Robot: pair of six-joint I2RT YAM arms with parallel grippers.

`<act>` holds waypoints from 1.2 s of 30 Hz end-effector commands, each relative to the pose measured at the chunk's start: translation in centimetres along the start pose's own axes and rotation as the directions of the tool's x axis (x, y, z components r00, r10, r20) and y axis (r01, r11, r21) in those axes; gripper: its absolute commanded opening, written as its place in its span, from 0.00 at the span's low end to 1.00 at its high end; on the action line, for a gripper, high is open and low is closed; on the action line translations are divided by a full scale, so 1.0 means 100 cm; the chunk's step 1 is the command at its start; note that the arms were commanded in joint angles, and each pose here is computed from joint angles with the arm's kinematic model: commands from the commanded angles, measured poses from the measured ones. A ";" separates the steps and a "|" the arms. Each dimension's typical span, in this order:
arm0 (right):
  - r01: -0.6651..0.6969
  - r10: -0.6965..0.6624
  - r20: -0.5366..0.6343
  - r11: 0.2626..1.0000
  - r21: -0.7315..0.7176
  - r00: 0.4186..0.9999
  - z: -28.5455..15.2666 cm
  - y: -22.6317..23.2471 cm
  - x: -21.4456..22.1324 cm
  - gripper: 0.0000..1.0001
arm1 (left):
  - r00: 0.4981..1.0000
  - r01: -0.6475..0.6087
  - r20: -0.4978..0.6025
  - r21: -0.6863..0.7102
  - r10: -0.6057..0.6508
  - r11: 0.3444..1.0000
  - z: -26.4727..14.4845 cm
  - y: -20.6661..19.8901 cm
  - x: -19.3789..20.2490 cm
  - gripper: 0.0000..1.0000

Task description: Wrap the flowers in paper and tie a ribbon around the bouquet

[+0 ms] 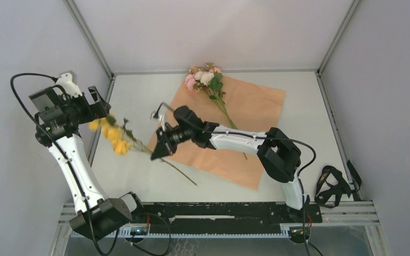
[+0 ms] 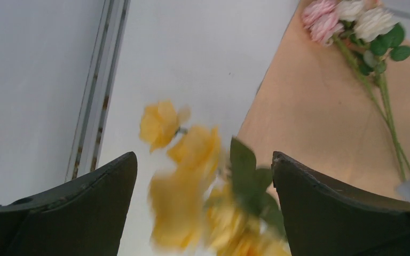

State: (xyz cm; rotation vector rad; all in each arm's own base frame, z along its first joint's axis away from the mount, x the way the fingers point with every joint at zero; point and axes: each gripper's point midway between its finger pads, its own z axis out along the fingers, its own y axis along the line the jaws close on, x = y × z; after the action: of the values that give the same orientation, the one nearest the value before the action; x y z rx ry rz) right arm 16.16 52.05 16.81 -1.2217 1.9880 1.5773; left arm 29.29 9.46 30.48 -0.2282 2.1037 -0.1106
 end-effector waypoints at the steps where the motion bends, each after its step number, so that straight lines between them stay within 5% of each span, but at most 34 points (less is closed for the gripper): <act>1: -0.146 0.192 0.299 0.974 -0.171 0.935 -0.051 0.033 -0.109 0.00 | 0.995 -0.052 0.091 0.047 0.048 0.998 -0.027 -0.020 -0.028 1.00; 5: -0.206 0.091 0.402 0.945 0.252 0.911 -0.111 -0.056 -0.117 0.00 | 0.993 -0.061 0.101 0.047 0.056 0.997 -0.028 -0.020 -0.028 1.00; 9: -0.218 -0.013 0.340 0.743 0.633 0.940 -0.196 -0.142 -0.103 0.00 | 0.999 -0.009 0.050 0.057 0.007 0.998 -0.007 -0.014 -0.007 0.98; 12: -0.173 -0.015 0.232 0.620 0.765 0.973 -0.231 -0.192 -0.083 0.00 | 0.997 0.035 -0.069 0.083 -0.029 0.996 0.023 -0.019 0.032 0.92; 17: -0.100 0.042 0.091 0.464 0.880 0.995 -0.258 -0.250 -0.062 0.02 | 0.967 0.020 -0.256 0.151 0.020 0.988 0.058 -0.044 0.092 0.84; 22: -0.122 0.089 0.100 0.299 0.946 0.991 -0.289 -0.277 -0.056 0.52 | 0.919 -0.093 -0.355 0.220 0.169 0.971 0.074 -0.066 0.136 0.75; 27: -0.268 0.096 0.254 0.205 0.941 0.963 -0.344 -0.248 -0.054 0.64 | 0.753 -0.392 -0.402 0.360 0.520 0.847 0.075 -0.087 0.199 0.80; 30: -0.419 0.097 0.407 0.169 0.892 0.908 -0.386 -0.227 -0.020 0.68 | 0.668 -0.489 -0.414 0.381 0.618 0.785 0.082 -0.085 0.224 0.81; 36: -0.710 0.223 0.680 0.095 0.698 0.699 -0.454 -0.232 0.086 0.81 | 0.587 -0.577 -0.397 0.406 0.706 0.708 0.097 -0.085 0.249 0.83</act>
State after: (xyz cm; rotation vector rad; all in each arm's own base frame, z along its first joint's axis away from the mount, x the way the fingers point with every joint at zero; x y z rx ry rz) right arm 40.26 10.17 12.44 0.0933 2.4664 0.1731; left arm 24.23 -4.64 6.89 0.7122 2.6399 -0.1318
